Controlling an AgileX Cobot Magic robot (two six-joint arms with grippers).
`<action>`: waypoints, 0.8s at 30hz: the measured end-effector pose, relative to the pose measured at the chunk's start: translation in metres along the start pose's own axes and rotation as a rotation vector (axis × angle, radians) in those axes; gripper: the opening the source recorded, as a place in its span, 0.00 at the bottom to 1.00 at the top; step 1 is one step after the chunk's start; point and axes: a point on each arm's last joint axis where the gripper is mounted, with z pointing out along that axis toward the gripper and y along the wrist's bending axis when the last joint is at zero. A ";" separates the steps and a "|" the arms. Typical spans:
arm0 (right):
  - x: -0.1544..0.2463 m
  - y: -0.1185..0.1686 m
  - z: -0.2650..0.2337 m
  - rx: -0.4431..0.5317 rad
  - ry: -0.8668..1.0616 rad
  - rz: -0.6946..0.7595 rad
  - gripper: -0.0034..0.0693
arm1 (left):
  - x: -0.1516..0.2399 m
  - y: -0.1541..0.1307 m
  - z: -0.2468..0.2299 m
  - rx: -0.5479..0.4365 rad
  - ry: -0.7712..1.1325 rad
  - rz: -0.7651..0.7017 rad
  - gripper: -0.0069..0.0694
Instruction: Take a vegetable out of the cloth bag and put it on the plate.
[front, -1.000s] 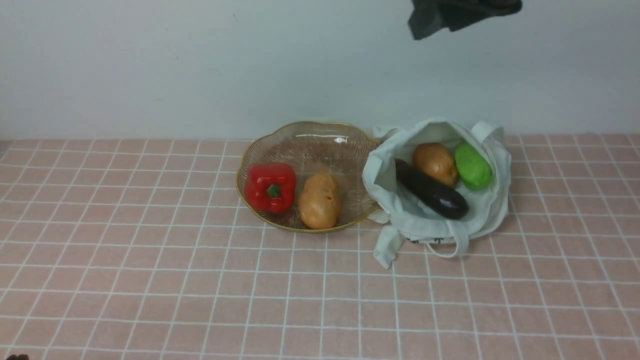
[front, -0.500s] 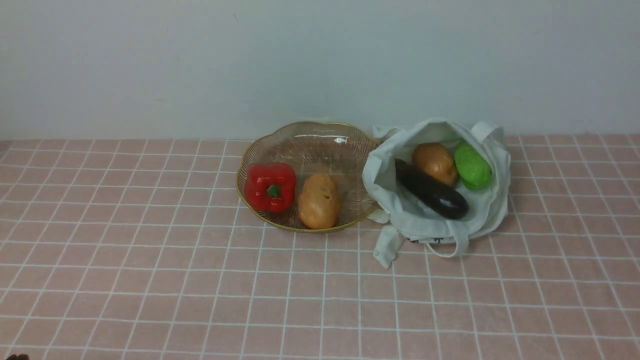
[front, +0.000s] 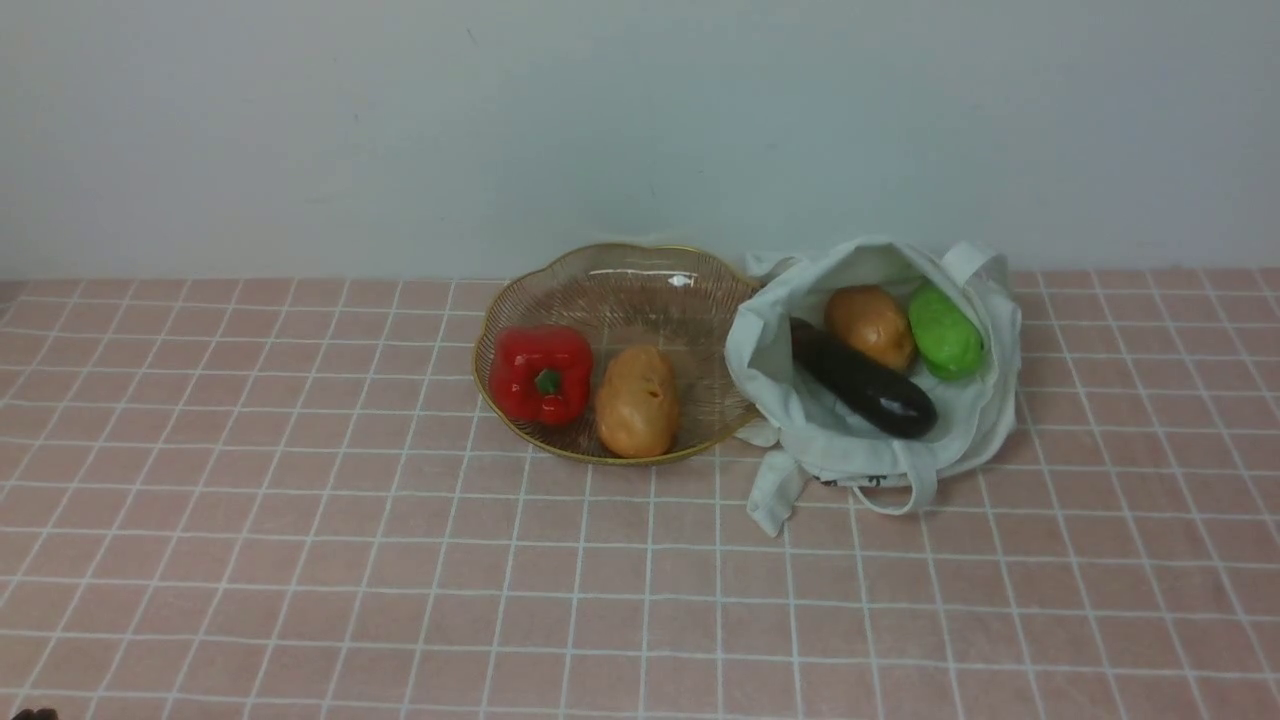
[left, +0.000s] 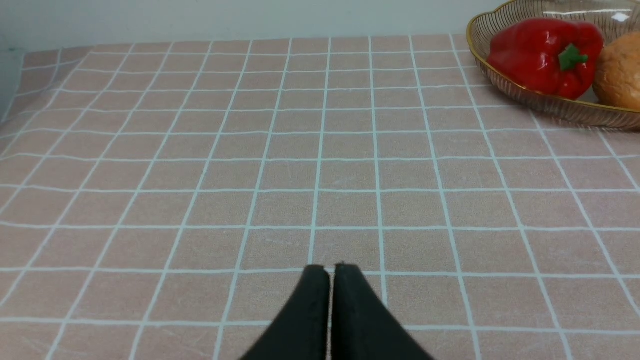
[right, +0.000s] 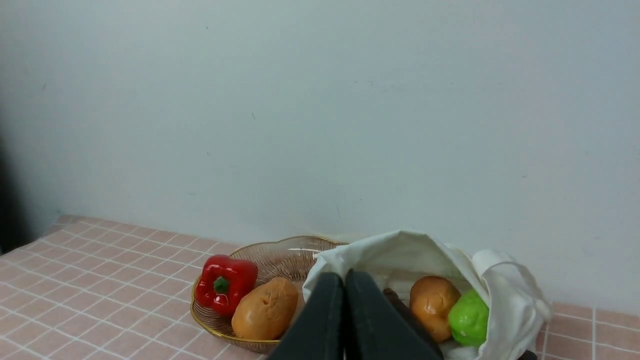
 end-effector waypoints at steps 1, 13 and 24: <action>0.000 0.000 0.000 0.000 0.000 0.000 0.03 | 0.000 0.000 0.000 0.000 0.000 0.000 0.08; 0.000 0.000 0.000 0.000 0.001 -0.001 0.03 | 0.000 0.000 0.000 0.000 0.000 0.000 0.08; 0.061 -0.016 -0.008 0.223 0.087 -0.031 0.03 | 0.000 0.000 0.000 0.000 0.000 0.000 0.08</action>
